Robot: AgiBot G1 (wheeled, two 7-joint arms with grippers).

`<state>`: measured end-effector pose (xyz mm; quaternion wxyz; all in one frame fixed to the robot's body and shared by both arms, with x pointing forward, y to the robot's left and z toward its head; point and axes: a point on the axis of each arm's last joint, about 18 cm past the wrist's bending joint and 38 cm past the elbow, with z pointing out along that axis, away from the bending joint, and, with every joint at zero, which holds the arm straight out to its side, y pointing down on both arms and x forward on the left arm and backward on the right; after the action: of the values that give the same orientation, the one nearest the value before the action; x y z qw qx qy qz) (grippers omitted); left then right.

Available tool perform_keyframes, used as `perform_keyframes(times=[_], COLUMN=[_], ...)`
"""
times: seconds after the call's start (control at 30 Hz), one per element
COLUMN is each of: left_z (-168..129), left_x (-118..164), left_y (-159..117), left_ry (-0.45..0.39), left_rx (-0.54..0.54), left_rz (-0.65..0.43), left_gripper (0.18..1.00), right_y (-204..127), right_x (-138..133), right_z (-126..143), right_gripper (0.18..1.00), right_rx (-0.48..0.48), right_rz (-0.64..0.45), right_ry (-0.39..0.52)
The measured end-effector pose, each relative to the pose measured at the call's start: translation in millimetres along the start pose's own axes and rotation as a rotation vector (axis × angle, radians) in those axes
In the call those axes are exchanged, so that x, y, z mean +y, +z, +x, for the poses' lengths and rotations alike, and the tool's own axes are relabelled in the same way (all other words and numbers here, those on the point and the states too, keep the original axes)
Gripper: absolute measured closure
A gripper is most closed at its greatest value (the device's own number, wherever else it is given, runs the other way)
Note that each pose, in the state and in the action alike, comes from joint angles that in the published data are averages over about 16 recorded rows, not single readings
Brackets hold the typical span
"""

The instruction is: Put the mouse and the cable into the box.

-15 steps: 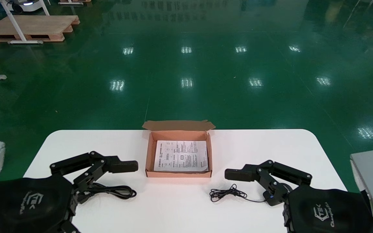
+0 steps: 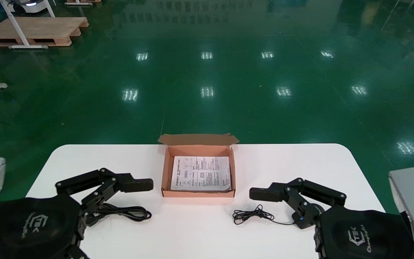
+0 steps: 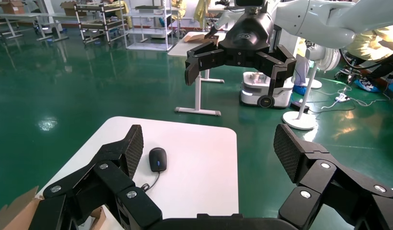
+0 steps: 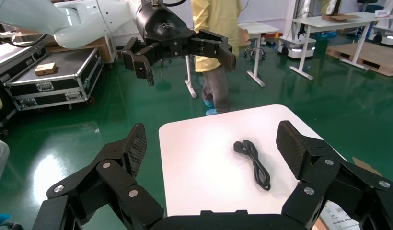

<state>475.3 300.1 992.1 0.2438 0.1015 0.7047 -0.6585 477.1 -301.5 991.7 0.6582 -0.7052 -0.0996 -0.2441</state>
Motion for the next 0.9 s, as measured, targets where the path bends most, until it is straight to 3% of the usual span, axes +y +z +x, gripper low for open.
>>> perform_keyframes(times=[0.9], left_z=[-0.4], left_x=[0.4], left_y=[0.3], left_ry=[-0.001], left_rx=[-0.001], left_rz=[-0.002], left_gripper=[0.183], right_y=[-0.1], right_x=[-0.1], right_z=[-0.1], right_gripper=[0.178], right_rx=[0.000], right_rz=[0.000], right_ry=[0.000])
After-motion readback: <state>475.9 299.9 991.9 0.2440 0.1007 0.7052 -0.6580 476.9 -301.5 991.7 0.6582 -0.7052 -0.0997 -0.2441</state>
